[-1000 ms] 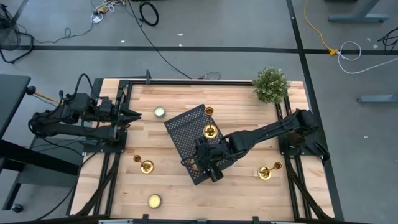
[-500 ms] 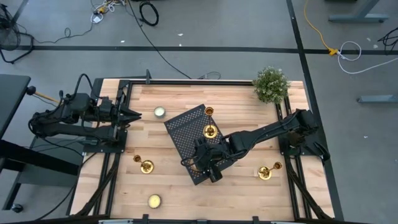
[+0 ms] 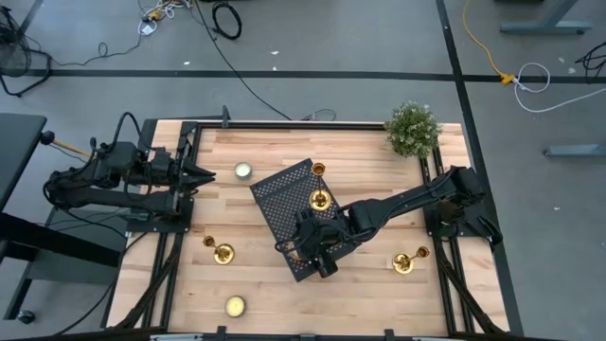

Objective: Pick & Place candle stick holders
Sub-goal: Put the orange scented candle on the shelf, then put the right gold candle holder on the shelf aligned with the other candle holder

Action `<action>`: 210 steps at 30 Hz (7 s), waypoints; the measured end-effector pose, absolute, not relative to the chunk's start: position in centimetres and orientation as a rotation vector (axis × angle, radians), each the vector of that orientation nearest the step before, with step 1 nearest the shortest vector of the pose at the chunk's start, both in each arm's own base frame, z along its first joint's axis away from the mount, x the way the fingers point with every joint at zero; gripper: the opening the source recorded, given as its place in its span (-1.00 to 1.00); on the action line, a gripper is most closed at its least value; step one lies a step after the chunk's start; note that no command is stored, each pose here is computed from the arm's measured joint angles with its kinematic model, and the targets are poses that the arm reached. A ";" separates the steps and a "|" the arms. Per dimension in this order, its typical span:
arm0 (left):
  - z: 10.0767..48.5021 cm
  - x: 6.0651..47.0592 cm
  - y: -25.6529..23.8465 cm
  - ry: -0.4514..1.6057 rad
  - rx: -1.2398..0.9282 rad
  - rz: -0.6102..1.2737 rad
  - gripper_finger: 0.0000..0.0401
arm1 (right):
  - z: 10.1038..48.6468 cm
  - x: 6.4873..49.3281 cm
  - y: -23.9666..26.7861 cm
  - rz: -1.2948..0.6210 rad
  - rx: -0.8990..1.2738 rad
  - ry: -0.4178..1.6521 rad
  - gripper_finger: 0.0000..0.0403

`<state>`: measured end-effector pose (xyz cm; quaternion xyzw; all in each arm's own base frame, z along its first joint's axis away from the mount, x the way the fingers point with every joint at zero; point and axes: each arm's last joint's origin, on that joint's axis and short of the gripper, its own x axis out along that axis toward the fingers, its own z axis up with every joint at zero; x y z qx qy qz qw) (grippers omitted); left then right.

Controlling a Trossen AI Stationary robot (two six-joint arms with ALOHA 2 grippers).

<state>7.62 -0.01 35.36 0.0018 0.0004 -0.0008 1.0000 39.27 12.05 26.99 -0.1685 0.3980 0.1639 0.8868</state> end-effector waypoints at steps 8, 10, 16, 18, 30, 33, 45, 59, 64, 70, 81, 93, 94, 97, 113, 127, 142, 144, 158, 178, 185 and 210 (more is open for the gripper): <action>35.4 7.6 0.0 0.001 0.004 -0.001 -0.77 | 27.0 39.3 12.0 0.325 -0.357 0.828 0.67; 35.4 7.6 0.0 0.001 0.004 -0.001 -0.77 | 27.0 39.3 11.9 0.308 -0.365 0.829 0.71; 35.4 7.6 0.0 0.001 0.004 -0.001 -0.77 | 27.0 39.3 11.8 0.305 -0.362 0.832 0.80; 35.4 7.6 0.0 0.001 0.004 -0.002 -0.77 | 27.0 39.3 11.7 0.305 -0.362 0.833 0.82; 35.4 7.6 0.0 0.000 0.004 -0.001 -0.77 | 30.6 36.9 10.9 0.303 -0.360 0.796 0.82; 35.4 7.6 0.0 0.001 0.004 -0.002 -0.77 | 31.6 35.9 10.8 0.307 -0.361 0.805 0.82; 35.4 7.6 0.0 0.001 0.004 -0.001 -0.77 | 33.1 33.2 10.0 0.306 -0.341 0.898 0.82; 35.4 7.6 0.0 0.001 0.004 -0.001 -0.77 | 30.7 28.9 8.7 0.301 -0.337 0.952 0.82; 35.4 7.6 0.0 0.001 0.004 -0.001 -0.77 | 30.3 26.8 8.0 0.267 -0.281 0.948 0.82; 35.4 7.6 0.0 0.001 0.004 -0.001 -0.77 | 30.1 24.3 6.8 0.214 -0.264 0.928 0.82; 35.4 7.6 0.0 0.001 0.004 -0.001 -0.77 | 29.2 20.5 5.6 0.240 -0.308 0.925 0.82; 35.4 7.6 0.0 0.001 0.004 -0.001 -0.77 | 29.9 17.2 4.7 0.219 -0.232 0.992 0.82; 35.4 7.6 0.0 0.001 0.004 -0.001 -0.77 | 30.0 17.0 4.7 0.229 -0.220 0.998 0.82; 35.4 7.6 0.0 0.001 0.004 -0.001 -0.77 | 30.2 16.5 4.7 0.264 -0.166 1.006 0.82; 35.4 7.6 0.0 0.001 0.004 -0.001 -0.77 | 30.6 15.8 5.2 0.412 -0.041 1.038 0.82; 35.4 7.6 0.0 0.001 0.004 -0.001 -0.77 | 33.7 14.1 6.0 0.443 -0.016 1.079 0.82; 35.4 7.6 0.0 0.001 0.004 -0.001 -0.77 | 32.9 12.9 8.9 0.599 -0.113 1.208 0.82; 35.4 7.6 0.0 0.001 0.004 -0.001 -0.77 | 32.7 13.0 9.2 0.603 -0.134 1.215 0.82; 35.4 7.6 0.0 0.001 0.004 -0.001 -0.77 | 31.8 12.9 11.5 0.596 -0.279 1.241 0.82; 35.4 7.6 0.0 0.001 0.004 -0.001 -0.77 | 31.1 13.0 12.7 0.479 -0.336 1.249 0.82; 35.4 7.6 0.0 0.001 0.004 -0.001 -0.77 | 30.1 12.9 12.6 0.464 -0.328 1.291 0.82; 35.4 7.6 0.0 0.001 0.004 -0.001 -0.77 | 29.1 12.7 12.4 0.448 -0.334 1.335 0.65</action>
